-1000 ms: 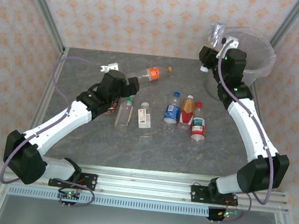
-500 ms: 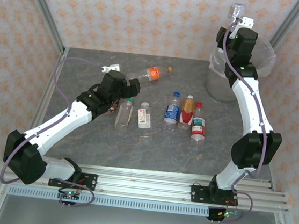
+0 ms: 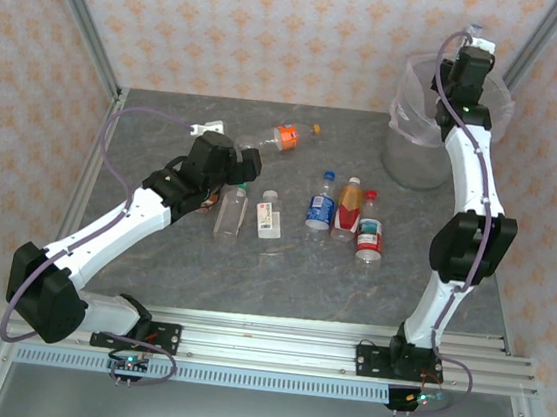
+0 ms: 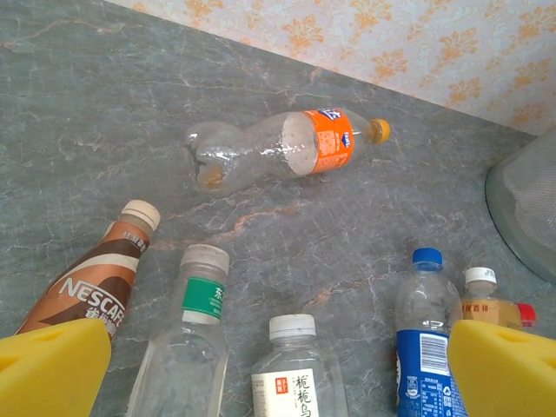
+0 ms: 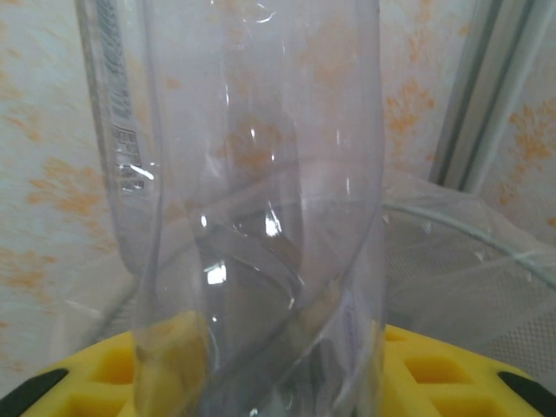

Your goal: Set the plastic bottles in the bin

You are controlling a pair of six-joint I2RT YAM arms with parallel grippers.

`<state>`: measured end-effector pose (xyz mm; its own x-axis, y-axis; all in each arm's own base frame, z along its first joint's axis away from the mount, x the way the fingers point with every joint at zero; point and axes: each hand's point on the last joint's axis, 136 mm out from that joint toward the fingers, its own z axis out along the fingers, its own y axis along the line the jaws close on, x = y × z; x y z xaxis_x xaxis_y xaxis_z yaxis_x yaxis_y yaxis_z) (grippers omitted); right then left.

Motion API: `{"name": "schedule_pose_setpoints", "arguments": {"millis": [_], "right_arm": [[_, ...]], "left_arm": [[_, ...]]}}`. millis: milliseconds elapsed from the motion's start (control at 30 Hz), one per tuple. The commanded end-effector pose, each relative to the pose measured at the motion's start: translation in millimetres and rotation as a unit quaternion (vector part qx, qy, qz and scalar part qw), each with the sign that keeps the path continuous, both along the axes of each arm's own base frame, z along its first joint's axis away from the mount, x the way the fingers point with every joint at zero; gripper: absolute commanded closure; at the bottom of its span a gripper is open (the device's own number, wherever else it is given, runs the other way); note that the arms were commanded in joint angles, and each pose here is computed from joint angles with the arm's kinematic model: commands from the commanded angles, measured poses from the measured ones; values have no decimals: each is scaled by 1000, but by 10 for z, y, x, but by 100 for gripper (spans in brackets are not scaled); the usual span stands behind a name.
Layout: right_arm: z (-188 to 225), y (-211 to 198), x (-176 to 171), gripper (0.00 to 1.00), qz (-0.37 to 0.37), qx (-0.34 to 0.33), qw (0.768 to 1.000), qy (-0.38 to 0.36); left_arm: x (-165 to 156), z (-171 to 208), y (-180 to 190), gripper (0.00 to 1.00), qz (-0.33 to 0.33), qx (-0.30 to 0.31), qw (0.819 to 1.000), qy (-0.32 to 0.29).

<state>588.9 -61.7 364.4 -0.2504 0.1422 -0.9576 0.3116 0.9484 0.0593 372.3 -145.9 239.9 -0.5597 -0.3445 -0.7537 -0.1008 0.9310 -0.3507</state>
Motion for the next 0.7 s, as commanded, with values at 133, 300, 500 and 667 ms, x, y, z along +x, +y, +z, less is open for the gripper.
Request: {"name": "schedule_pose_setpoints", "arguments": {"millis": [133,300,500,667], "right_arm": [[-360,-153,116,56,-38,-10,996,83],[-498,-175,189,50,-49,-4,992,115],[-528,-176,235,39,-53,4,989,137],[-462,-156,226,28,-45,7,991,125]], "left_arm": [[-30,25,115,0,22,19,1000,10],[-49,-74,205,0,41,25,998,27],[-58,-145,249,0,49,21,998,37],[-52,-167,272,0,52,15,998,39]]}}
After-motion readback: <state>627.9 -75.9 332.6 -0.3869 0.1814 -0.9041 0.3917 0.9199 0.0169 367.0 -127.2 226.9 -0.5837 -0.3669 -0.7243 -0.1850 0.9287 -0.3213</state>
